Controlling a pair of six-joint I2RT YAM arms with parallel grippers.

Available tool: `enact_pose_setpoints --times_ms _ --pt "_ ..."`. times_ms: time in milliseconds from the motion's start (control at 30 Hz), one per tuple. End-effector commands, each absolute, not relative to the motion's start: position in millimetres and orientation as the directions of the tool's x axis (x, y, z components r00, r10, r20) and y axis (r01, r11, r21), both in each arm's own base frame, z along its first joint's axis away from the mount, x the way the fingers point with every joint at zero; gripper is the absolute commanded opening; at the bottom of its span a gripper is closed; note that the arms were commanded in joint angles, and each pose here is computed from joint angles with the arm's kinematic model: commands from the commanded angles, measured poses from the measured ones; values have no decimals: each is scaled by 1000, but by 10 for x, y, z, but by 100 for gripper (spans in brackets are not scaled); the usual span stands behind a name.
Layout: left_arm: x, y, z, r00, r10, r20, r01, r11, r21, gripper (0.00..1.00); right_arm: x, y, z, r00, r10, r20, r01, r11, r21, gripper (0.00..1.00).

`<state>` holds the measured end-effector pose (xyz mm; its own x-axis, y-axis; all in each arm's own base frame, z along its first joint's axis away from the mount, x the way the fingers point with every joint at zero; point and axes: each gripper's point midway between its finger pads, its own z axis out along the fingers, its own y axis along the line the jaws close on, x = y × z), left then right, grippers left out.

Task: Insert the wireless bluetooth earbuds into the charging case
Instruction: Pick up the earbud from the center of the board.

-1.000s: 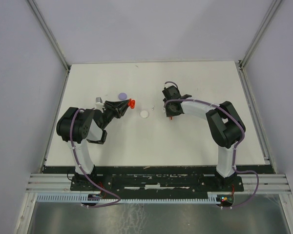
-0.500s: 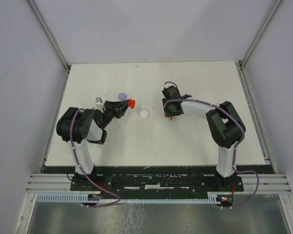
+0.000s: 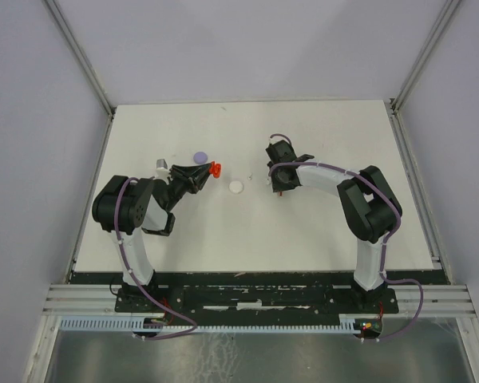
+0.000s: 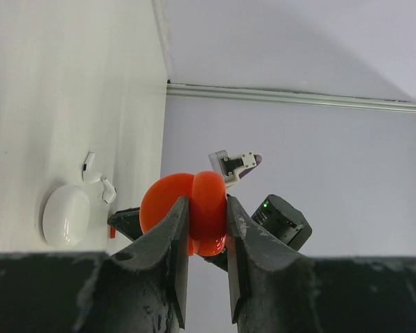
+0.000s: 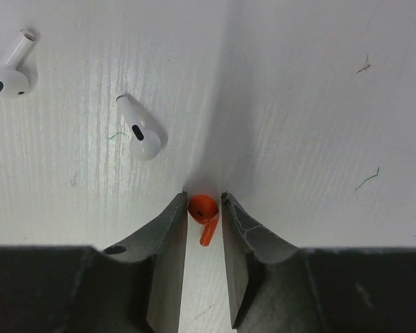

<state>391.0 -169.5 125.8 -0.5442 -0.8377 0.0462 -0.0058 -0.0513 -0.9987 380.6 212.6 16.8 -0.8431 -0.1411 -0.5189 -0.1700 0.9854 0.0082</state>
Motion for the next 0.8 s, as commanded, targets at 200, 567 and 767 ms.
enact_pose_setpoints --times_ms 200,567,767 --pt "3859 -1699 1726 -562 -827 -24 190 -100 -977 3 3744 2050 211 -846 -146 -512 -165 986 -10 27" --pt "3834 -1815 1792 -585 -810 -26 201 -114 -973 3 4146 2135 886 -614 -178 -769 -245 969 -29 16" --pt "3812 -2104 1822 -646 -764 3 182 -157 -971 3 4266 2282 1361 -449 -138 -883 -311 950 10 8"
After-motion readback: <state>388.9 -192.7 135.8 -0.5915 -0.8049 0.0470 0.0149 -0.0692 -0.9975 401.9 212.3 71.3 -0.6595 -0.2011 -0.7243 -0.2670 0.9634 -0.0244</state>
